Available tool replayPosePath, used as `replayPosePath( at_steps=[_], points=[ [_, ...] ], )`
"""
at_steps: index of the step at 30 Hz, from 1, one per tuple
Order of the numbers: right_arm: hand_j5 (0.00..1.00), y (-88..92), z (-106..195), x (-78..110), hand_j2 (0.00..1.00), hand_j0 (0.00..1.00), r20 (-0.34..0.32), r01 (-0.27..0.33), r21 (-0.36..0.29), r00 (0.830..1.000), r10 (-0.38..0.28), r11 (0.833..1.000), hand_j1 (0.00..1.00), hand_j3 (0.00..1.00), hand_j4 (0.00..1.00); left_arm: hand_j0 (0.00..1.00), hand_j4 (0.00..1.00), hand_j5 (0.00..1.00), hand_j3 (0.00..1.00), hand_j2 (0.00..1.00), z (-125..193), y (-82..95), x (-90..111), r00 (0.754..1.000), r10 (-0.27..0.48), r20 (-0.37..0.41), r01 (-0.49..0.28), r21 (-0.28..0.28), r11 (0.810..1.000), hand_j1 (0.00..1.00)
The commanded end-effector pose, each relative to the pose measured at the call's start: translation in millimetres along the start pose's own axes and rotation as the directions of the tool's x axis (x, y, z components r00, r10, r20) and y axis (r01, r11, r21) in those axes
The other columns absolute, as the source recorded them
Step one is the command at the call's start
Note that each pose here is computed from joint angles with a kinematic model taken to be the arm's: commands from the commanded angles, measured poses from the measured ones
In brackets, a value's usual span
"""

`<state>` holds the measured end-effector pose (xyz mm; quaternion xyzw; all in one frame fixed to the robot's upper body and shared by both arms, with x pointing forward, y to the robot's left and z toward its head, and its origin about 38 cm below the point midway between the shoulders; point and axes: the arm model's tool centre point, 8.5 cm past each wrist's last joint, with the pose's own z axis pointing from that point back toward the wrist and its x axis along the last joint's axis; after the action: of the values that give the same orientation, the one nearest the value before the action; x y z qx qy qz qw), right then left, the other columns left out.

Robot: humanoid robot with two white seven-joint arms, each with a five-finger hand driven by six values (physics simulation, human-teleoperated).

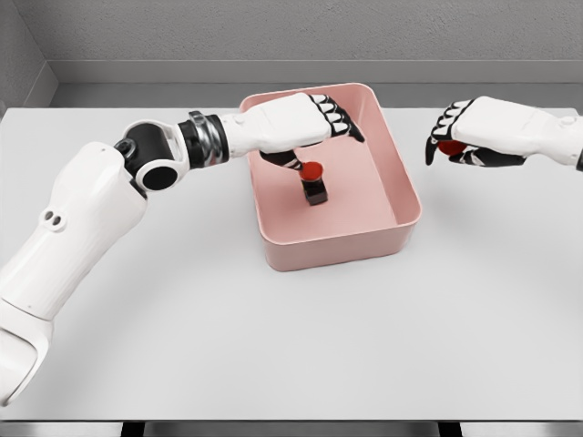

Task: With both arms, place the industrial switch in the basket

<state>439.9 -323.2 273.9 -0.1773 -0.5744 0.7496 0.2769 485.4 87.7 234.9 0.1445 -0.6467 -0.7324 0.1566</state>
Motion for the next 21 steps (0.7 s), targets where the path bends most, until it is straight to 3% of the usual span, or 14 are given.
replayPosePath(
  at_steps=[1, 3, 5, 8, 10, 13, 16, 21],
  points=[
    [0.45, -2.7, -1, 3.3, 0.45, 0.45, 0.010, -0.002, -0.008, 1.000, 0.002, 1.000, 0.45, 0.45, 0.45, 1.00, 1.00, 1.00, 1.00, 1.00, 3, 5.9, 1, 1.000, 0.008, 0.006, -0.009, 0.024, 1.000, 1.00],
    [0.45, -5.3, -8, 7.7, 0.45, 0.45, 0.028, -0.004, -0.017, 1.000, 0.004, 1.000, 0.45, 0.45, 0.45, 1.00, 1.00, 1.00, 1.00, 1.00, 58, 26.5, -9, 1.000, 0.008, 0.007, -0.008, 0.057, 0.998, 1.00],
    [0.45, -9.9, -10, 12.5, 0.45, 0.45, 0.042, -0.018, -0.019, 0.999, 0.019, 1.000, 0.45, 0.45, 0.45, 1.00, 1.00, 1.00, 1.00, 1.00, 100, 37.8, -12, 1.000, -0.023, -0.007, 0.023, 0.045, 0.999, 1.00],
    [0.45, -12.9, -13, 17.2, 0.45, 0.45, 0.057, -0.027, -0.023, 0.998, 0.028, 0.999, 0.45, 0.45, 0.45, 1.00, 1.00, 1.00, 1.00, 1.00, 157, 43.3, -21, 0.999, -0.037, -0.035, 0.037, -0.007, 0.999, 1.00],
    [0.45, -15.6, -17, 19.2, 0.45, 0.45, 0.066, -0.028, -0.033, 0.997, 0.030, 0.999, 0.45, 0.45, 0.45, 1.00, 1.00, 1.00, 1.00, 1.00, 180, 31.3, -23, 0.998, -0.015, -0.065, 0.013, -0.042, 0.999, 1.00],
    [0.45, -17.0, -18, 22.0, 0.45, 0.45, 0.074, -0.033, -0.036, 0.997, 0.035, 0.999, 0.45, 0.45, 0.45, 1.00, 1.00, 1.00, 1.00, 1.00, 203, 33.2, -31, 0.994, -0.024, -0.109, 0.016, -0.071, 0.997, 1.00],
    [0.45, -21.2, -24, 25.7, 0.45, 0.45, 0.088, -0.037, -0.048, 0.995, 0.042, 0.998, 0.45, 0.45, 0.45, 1.00, 1.00, 1.00, 1.00, 1.00, 202, 19.6, -27, 0.995, 0.005, -0.104, -0.013, -0.081, 0.997, 1.00],
    [0.45, -23.5, -31, 30.8, 0.45, 0.45, 0.108, -0.038, -0.057, 0.993, 0.044, 0.998, 0.45, 0.45, 0.45, 1.00, 1.00, 1.00, 1.00, 1.00, 203, 18.4, -28, 0.994, 0.006, -0.107, -0.015, -0.084, 0.996, 1.00]
  ],
)
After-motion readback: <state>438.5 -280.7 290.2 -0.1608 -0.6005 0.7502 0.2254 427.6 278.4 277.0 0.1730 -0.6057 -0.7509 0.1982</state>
